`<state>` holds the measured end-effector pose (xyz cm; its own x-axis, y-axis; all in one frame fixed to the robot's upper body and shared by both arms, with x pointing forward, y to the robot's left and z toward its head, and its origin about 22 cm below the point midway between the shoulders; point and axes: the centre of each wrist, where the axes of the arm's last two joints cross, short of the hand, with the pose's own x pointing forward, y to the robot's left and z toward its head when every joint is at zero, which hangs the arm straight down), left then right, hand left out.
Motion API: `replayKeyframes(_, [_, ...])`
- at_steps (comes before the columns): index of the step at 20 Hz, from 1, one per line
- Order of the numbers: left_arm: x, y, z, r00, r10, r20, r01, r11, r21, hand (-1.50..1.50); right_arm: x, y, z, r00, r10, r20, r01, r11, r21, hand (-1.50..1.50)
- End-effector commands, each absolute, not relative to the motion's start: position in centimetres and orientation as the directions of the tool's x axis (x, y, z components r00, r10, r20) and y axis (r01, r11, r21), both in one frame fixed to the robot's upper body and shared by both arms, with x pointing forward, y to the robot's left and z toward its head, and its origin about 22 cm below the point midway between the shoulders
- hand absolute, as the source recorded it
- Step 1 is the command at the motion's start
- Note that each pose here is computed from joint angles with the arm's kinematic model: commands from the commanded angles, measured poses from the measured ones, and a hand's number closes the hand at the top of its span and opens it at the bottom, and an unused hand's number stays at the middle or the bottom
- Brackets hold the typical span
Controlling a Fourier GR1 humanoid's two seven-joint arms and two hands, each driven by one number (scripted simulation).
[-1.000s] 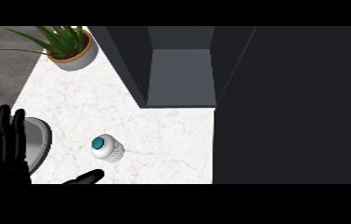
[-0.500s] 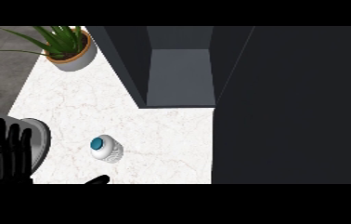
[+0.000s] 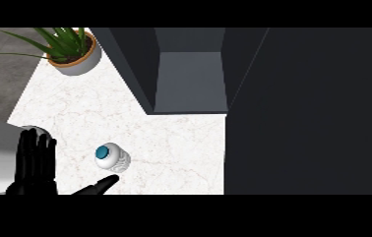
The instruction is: Pick up the bottled water, place it into the cabinet and close the cabinet
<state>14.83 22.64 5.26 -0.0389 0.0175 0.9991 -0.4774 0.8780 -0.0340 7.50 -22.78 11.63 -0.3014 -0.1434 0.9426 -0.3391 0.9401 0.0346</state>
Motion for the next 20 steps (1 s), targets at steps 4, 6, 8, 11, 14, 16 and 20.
replayKeyframes(4, [15.1,24.1,-1.4,0.020,0.140,0.990,-0.492,0.863,-0.113,-1.50,4.7,-22.5,15.1,-0.354,-0.126,0.927,-0.311,0.950,0.010,-1.50])
replayKeyframes(6, [16.0,25.3,-2.8,0.011,0.155,0.988,-0.506,0.853,-0.128,-1.50,4.6,-23.2,14.9,-0.349,-0.115,0.930,-0.342,0.940,-0.012,-1.50])
replayKeyframes(8, [15.7,25.7,-4.1,0.016,0.161,0.987,-0.490,0.862,-0.133,-1.50,4.5,-23.3,15.3,-0.354,-0.117,0.928,-0.342,0.940,-0.011,-1.50])
replayKeyframes(11, [15.7,27.0,-6.3,0.034,0.159,0.987,-0.492,0.862,-0.123,-1.50,3.8,-23.0,14.6,-0.350,-0.115,0.930,-0.346,0.938,-0.014,-1.50])
replayKeyframes(14, [16.1,26.9,-9.4,0.042,0.172,0.984,-0.473,0.871,-0.132,-1.50,3.5,-22.7,15.1,-0.345,-0.111,0.932,-0.327,0.945,-0.009,-1.50])
replayKeyframes(16, [15.8,26.4,-10.5,0.023,0.191,0.981,-0.439,0.884,-0.162,-1.50,3.0,-22.8,15.6,-0.351,-0.113,0.930,-0.323,0.946,-0.007,-1.50])
replayKeyframes(20, [17.5,25.9,-13.2,0.026,0.177,0.984,-0.421,0.894,-0.150,-1.50,3.0,-22.4,15.2,-0.349,-0.121,0.929,-0.337,0.942,-0.004,-1.50])
